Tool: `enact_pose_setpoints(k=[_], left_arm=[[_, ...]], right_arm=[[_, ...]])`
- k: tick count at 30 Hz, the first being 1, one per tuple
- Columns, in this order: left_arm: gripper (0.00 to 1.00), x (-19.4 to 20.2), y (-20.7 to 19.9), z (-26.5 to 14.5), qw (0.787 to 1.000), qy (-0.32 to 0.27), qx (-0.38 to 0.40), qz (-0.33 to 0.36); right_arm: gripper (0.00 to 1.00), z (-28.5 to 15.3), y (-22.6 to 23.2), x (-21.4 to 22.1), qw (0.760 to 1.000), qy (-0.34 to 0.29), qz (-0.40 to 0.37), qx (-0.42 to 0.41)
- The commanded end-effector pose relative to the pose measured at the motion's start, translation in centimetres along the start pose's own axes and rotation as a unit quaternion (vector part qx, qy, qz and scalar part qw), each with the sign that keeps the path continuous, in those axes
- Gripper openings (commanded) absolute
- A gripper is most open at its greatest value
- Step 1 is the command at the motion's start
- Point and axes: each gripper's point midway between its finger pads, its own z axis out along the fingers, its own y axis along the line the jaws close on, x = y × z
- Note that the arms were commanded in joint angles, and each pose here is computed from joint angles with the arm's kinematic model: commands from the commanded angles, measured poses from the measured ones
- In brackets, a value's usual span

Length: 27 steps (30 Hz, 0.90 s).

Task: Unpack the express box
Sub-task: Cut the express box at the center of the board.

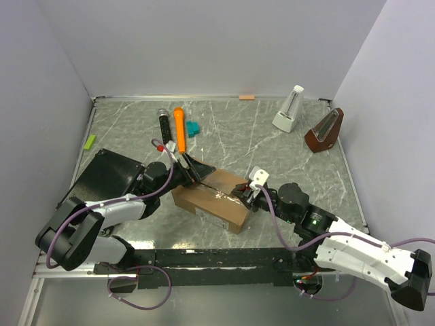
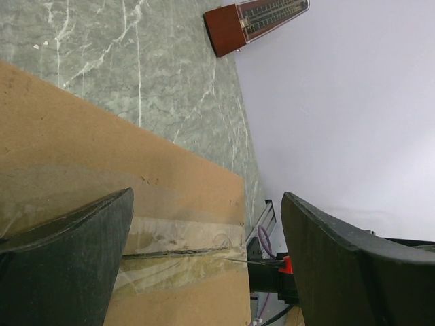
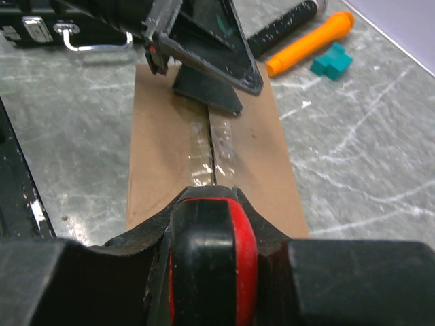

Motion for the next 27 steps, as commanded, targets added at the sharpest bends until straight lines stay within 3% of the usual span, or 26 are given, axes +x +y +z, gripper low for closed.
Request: enact_pose_setpoints(k=[1,27], left_arm=[[0.94,2.5,5.2,-0.7,0.996,0.041,-0.085,-0.005],[0.94,2.4,5.3,-0.8,0.995,0.039,-0.088,-0.006]], right_arm=[[0.0,0.7,0.0,-4.5,0.996,-0.091,-0.02,-0.005],[0.0,0.7,-0.7,1.3,0.999,0.036,-0.01,0.019]])
